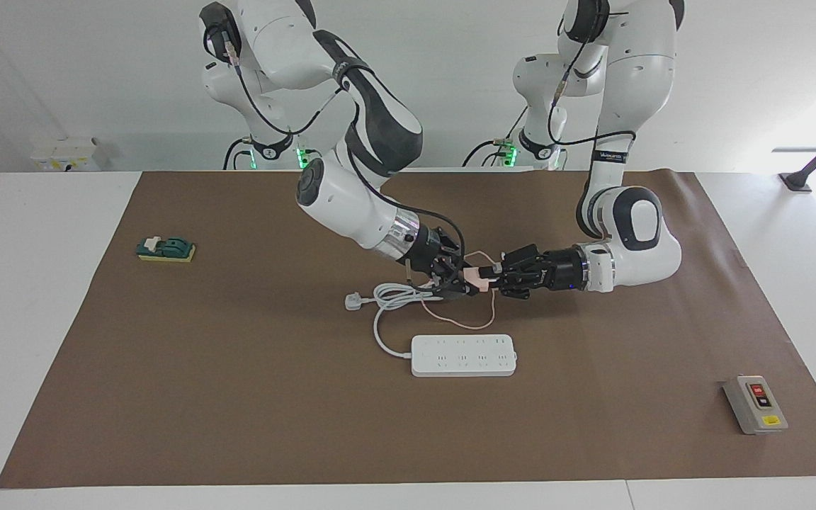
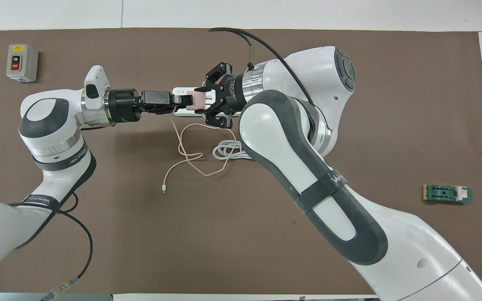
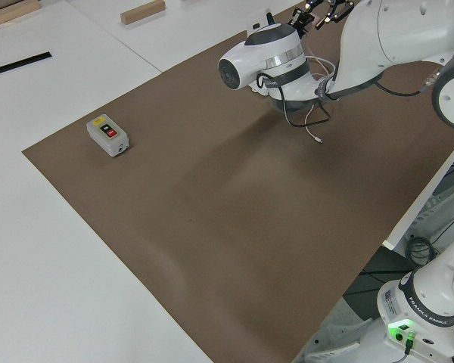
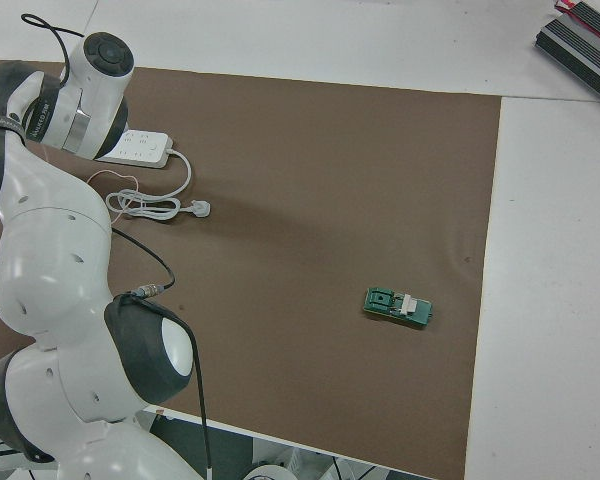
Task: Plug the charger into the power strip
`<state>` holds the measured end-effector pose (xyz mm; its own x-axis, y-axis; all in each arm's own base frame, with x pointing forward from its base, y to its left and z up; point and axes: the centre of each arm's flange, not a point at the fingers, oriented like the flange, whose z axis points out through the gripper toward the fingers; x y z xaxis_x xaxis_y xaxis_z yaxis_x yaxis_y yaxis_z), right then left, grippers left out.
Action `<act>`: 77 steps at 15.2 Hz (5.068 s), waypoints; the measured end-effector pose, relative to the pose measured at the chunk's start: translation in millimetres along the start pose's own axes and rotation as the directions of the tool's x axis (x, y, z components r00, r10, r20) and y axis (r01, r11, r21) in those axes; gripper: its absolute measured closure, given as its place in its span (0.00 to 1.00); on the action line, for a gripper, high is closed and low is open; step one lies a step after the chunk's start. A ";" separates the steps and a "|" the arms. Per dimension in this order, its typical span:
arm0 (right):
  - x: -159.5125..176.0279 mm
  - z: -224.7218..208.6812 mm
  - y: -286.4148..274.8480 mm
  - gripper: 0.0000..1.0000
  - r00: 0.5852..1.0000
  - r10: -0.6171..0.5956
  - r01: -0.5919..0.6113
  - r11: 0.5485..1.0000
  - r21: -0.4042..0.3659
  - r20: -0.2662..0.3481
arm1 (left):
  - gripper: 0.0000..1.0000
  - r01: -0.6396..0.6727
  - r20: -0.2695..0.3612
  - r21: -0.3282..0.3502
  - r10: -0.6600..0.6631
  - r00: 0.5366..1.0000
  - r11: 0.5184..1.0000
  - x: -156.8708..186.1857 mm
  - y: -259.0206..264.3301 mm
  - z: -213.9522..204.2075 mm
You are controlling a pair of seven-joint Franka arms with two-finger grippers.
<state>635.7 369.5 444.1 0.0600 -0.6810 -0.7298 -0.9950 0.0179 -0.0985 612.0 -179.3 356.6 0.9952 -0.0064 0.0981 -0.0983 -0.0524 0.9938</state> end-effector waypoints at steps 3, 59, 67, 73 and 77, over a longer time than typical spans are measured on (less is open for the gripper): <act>1.5 -1.3 -1.3 0.27 1.000 0.002 -0.002 1.000 0.003 -0.001 | 0.69 -0.010 -0.003 0.001 0.010 1.000 1.000 2.6 4.5 -2.1; 128.3 -421.9 79.3 0.00 0.092 -0.992 0.659 -0.008 -0.752 0.091 | 0.69 0.989 -0.991 0.087 -0.111 0.074 -0.122 70.5 112.6 -16.6; 129.8 -423.1 79.8 0.00 0.097 -0.991 0.659 -0.004 -0.752 0.091 | 0.69 0.975 -0.998 0.032 -0.053 0.021 -0.221 25.8 80.3 85.3; 130.1 -423.3 80.0 0.00 0.099 -0.991 0.661 -0.002 -0.750 0.090 | 0.69 0.984 -0.998 -0.027 -0.049 -0.036 -0.174 40.5 44.2 92.3; 129.8 -422.8 80.1 0.00 0.100 -0.991 0.666 -0.002 -0.746 0.091 | 0.69 0.988 -0.998 -0.045 -0.037 -0.051 -0.149 44.3 39.1 92.4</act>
<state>529.9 -27.0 627.5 0.9991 -0.0189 -0.0370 -0.0183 -0.9997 0.0189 652.1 -273.9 394.9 -0.0456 0.9989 0.0112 0.9977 0.0461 -0.0492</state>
